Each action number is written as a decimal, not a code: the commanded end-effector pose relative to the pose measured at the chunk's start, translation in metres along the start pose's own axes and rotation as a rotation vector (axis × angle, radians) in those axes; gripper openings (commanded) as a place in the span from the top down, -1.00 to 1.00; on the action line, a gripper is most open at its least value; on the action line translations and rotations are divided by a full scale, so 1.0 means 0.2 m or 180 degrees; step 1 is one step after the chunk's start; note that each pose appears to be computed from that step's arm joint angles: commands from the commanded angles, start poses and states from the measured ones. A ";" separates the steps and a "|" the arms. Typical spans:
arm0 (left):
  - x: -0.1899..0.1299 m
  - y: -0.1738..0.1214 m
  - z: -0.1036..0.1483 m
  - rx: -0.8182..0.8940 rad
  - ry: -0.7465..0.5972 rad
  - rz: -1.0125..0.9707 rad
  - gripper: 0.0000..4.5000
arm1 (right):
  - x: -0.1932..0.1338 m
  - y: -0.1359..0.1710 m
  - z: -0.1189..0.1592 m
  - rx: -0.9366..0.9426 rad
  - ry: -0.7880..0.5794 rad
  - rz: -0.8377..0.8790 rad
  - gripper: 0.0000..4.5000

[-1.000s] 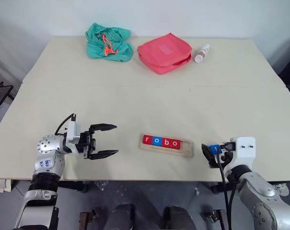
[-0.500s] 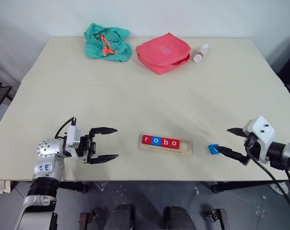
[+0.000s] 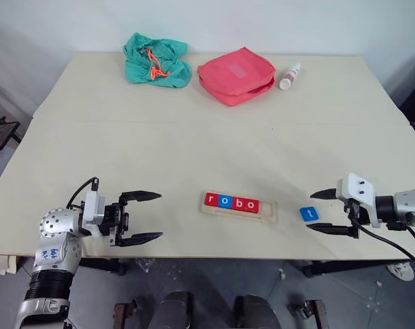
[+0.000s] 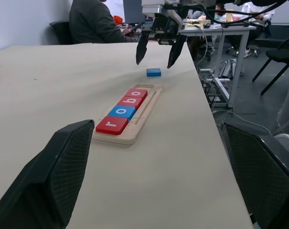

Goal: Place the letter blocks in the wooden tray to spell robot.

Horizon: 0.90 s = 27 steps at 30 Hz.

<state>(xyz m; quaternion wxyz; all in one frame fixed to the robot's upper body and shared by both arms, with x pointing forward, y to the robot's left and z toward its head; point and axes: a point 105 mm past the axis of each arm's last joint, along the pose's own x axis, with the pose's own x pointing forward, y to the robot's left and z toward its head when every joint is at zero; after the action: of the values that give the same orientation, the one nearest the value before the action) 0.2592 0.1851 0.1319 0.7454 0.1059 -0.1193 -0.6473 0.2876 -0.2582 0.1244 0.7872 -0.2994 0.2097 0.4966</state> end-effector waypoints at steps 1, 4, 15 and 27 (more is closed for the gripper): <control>-0.01 -0.01 0.04 0.0074 -0.0039 -0.0014 -1.00 | -0.02 -0.01 -0.03 -0.0299 0.0196 0.0096 -1.00; -0.01 -0.01 0.04 0.0074 -0.0041 -0.0004 -1.00 | 0.01 -0.03 -0.03 -0.0380 0.0181 0.0125 -1.00; -0.01 0.00 0.04 0.0097 -0.0038 0.0032 -1.00 | 0.04 -0.05 -0.02 -0.0446 0.0120 0.0139 0.35; 0.02 0.03 0.02 0.0112 -0.0082 0.0022 -1.00 | 0.10 -0.05 0.31 -0.0005 -0.0368 -0.0112 0.35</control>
<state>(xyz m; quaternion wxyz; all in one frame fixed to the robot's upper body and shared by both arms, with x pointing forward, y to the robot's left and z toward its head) 0.2628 0.1811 0.1340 0.7454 0.1003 -0.1300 -0.6461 0.3073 -0.2138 0.1472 0.8038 -0.2746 0.1757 0.4977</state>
